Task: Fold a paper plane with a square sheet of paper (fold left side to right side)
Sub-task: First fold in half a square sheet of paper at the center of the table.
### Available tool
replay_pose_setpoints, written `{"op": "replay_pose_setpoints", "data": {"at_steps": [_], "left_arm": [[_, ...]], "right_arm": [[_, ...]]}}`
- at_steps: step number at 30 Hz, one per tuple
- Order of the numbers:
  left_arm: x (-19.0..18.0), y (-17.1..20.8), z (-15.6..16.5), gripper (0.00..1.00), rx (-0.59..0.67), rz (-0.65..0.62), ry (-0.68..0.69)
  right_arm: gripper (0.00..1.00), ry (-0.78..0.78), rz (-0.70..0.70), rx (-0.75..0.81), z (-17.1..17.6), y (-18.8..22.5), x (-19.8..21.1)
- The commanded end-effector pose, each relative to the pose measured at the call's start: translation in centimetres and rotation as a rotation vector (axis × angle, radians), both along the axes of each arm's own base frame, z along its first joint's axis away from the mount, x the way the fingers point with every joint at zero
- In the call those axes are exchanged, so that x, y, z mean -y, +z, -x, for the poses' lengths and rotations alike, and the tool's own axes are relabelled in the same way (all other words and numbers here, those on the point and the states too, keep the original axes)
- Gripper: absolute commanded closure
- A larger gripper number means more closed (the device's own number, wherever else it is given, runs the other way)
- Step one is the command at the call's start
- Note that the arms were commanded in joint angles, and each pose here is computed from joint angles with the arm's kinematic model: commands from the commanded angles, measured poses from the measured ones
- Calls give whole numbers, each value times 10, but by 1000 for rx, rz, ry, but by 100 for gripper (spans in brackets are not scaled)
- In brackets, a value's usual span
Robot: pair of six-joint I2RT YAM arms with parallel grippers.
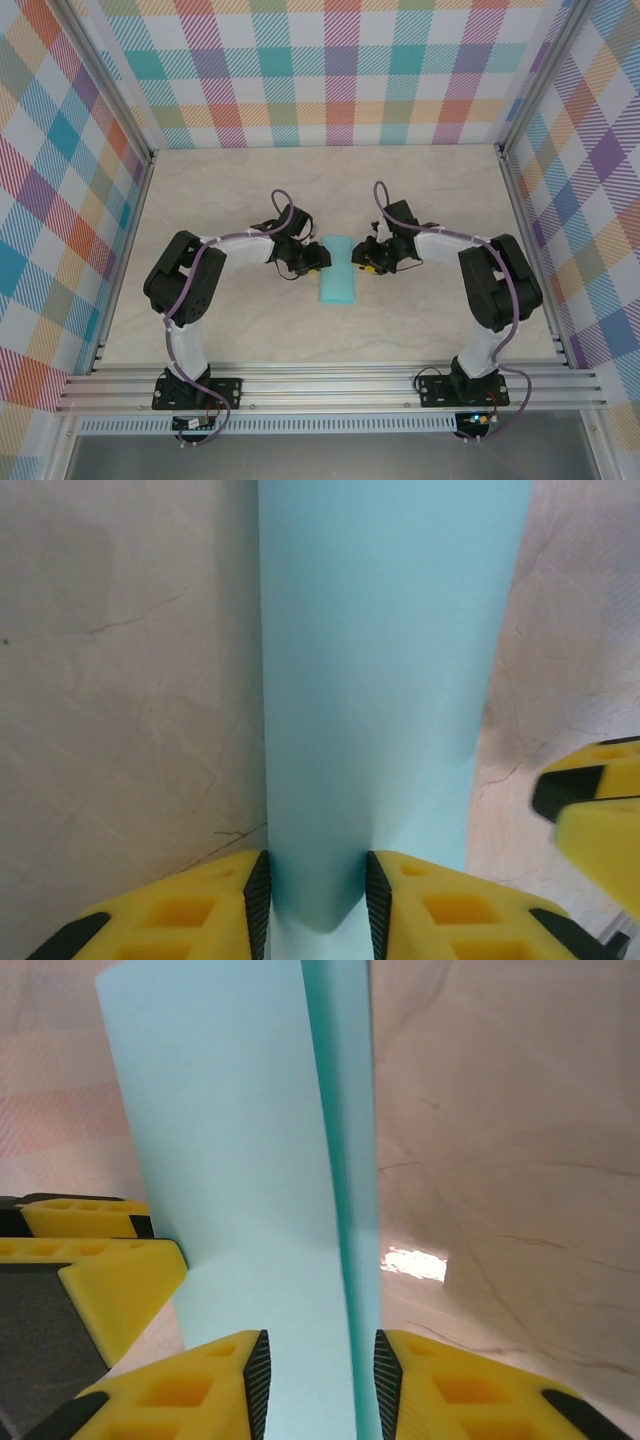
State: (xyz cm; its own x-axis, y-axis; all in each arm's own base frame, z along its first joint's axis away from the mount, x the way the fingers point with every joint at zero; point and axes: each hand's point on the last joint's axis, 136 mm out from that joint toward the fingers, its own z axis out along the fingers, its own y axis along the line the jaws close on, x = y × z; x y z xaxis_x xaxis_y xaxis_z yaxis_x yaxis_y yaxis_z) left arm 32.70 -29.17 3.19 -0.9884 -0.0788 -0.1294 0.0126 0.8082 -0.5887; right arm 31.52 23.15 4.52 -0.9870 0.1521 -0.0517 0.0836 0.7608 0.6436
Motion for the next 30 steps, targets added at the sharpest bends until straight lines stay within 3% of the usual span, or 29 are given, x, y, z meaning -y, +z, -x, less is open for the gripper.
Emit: {"op": "replay_pose_setpoints", "data": {"at_steps": [1, 16, 23, 30], "left_arm": [[4, -2, 5, 64, -3, -36, -28], [7, -8, 13, 61, -19, -89, -71], [6, -12, 9, 60, -33, -95, -26], [8, -9, 5, 52, -32, -81, 6]], "right_arm": [[63, -13, 91, 30, 4, 2, 23], [62, -21, 103, 31, 4, 1, 29], [62, -15, 89, 24, 5, 0, 26], [63, -16, 78, 11, 6, -3, 25]]}}
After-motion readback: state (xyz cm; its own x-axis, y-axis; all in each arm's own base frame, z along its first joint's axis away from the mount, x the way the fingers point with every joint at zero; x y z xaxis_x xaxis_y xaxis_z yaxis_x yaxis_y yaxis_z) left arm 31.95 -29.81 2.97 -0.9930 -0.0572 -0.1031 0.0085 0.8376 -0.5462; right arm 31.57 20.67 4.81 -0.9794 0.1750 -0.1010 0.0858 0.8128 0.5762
